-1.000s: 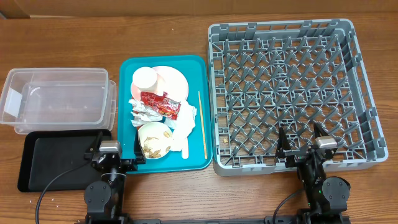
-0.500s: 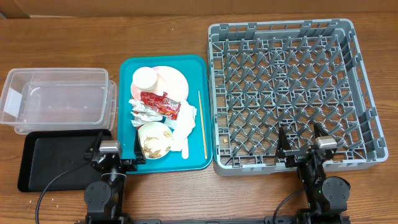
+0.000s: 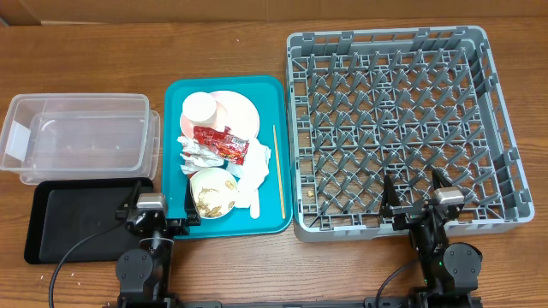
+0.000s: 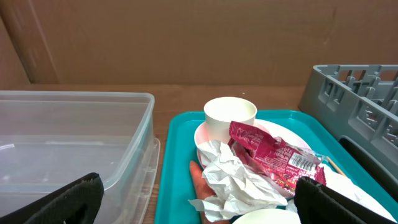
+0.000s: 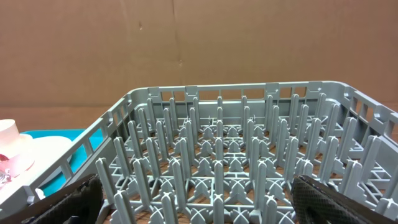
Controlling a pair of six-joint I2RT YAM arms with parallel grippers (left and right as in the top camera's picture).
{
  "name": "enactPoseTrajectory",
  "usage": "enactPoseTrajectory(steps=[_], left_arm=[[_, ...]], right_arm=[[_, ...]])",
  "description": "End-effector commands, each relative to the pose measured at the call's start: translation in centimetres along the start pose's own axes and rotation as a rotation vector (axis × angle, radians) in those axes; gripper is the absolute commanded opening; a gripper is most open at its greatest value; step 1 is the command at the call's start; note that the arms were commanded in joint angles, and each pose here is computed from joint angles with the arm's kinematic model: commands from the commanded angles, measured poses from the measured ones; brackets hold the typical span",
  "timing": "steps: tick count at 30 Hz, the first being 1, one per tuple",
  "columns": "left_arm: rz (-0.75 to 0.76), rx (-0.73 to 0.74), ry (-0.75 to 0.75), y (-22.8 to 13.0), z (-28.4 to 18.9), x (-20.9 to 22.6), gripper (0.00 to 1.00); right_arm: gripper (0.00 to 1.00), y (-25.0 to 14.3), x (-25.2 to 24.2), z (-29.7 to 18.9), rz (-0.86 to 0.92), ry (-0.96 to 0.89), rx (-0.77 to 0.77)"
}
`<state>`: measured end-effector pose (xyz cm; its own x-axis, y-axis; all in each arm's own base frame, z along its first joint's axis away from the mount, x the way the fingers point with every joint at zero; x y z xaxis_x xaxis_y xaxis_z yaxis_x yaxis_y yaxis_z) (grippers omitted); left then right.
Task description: Sort waste into correct bins and load items into the dishwasher
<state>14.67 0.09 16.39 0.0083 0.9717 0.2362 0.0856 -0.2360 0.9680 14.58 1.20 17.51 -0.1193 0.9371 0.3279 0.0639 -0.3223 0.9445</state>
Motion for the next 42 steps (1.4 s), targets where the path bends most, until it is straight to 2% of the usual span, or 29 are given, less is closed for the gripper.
enactPoseTrajectory(steps=[1, 7, 11, 15, 17, 28, 35, 42], left_arm=[[-0.01, -0.008, 0.003, 0.0, 0.0, 0.0, 1.0], [-0.01, -0.039, -0.042, 0.3, 0.0, -0.3, 1.0], [0.001, -0.049, -0.02, 0.5, 0.0, -0.1, 1.0], [0.005, -0.129, -0.135, 1.6, -0.2, -0.8, 1.0], [0.005, -0.13, -0.144, 1.9, -0.3, -0.7, 1.0], [0.011, -0.167, -0.117, 10.6, -4.4, 1.5, 1.0], [0.022, 0.011, -0.177, 15.0, -2.9, 2.5, 1.0], [0.025, 0.413, -0.319, 21.0, 2.4, 3.7, 1.0]], right_arm=[[1.0, -0.2, -0.1, 0.0, 0.004, -0.004, -0.006], [1.0, -0.2, -0.1, 0.0, 0.004, -0.004, -0.006], [1.0, -0.2, -0.1, 0.0, 0.004, -0.004, -0.006], [1.0, -0.2, -0.1, 0.0, 0.004, -0.004, -0.006], [1.0, -0.2, -0.1, 0.0, 0.004, -0.004, -0.006], [1.0, -0.2, -0.1, 0.0, 0.004, -0.004, -0.006], [1.0, -0.2, -0.1, 0.0, 0.004, -0.004, -0.006], [1.0, -0.2, -0.1, 0.0, 0.004, -0.004, -0.006]])
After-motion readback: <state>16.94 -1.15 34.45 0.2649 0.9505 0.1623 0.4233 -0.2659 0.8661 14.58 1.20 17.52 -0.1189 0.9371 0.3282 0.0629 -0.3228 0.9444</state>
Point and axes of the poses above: each gripper's point midway between its finger pads, its own z axis out along the fingers, its own x axis along the line the jaws close on, y = z × x, the point moved 10 cm from there along -z, back along the fingers, and after that the axes turned 15 degrees about z, right-handed, at the moved point
